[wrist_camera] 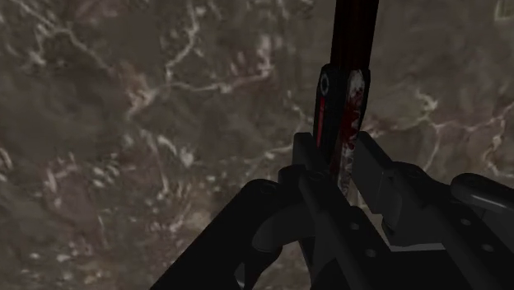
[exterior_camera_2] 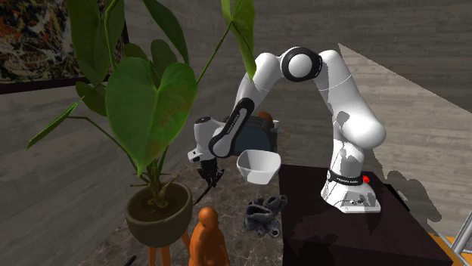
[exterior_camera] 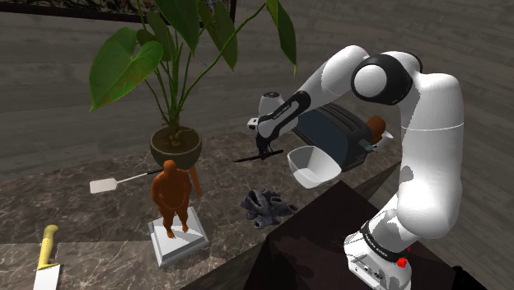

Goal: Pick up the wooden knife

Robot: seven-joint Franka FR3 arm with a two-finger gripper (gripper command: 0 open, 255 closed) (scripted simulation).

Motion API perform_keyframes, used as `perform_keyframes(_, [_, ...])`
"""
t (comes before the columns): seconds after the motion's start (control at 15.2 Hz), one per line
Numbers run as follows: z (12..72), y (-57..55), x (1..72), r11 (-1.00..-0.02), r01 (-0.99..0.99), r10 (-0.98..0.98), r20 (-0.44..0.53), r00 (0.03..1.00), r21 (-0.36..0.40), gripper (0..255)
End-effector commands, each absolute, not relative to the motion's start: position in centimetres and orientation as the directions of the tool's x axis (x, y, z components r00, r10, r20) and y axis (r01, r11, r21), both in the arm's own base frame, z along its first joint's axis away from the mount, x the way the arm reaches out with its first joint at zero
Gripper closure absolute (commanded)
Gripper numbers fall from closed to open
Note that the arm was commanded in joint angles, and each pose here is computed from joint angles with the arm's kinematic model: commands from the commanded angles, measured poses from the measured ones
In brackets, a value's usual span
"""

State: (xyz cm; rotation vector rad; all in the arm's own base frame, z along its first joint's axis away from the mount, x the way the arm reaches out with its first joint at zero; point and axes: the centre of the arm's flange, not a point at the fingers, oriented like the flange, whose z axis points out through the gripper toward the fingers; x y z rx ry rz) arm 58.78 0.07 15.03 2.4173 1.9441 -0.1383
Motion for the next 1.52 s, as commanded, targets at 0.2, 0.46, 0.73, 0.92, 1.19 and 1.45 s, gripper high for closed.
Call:
perform_keyframes(0.2, [15.0, 0.1, 58.8, -0.216, 0.976, 0.973, -0.092, 0.212, -0.027, 255])
perform_keyframes(0.46, [16.1, 0.1, 58.8, -0.216, 0.976, 0.973, -0.092, 0.212, -0.027, 255])
perform_keyframes(0.73, [18.2, 0.1, 58.8, -0.216, 0.976, 0.973, -0.092, 0.212, -0.027, 255])
perform_keyframes(0.92, [19.8, 0.1, 58.8, -0.216, 0.976, 0.973, -0.092, 0.212, -0.027, 255])
perform_keyframes(1.19, [21.9, 0.1, 58.8, -0.216, 0.976, 0.973, -0.092, 0.212, -0.027, 255])
perform_keyframes(1.45, [23.0, 0.1, 58.8, -0.216, 0.976, 0.973, -0.092, 0.212, -0.027, 255])
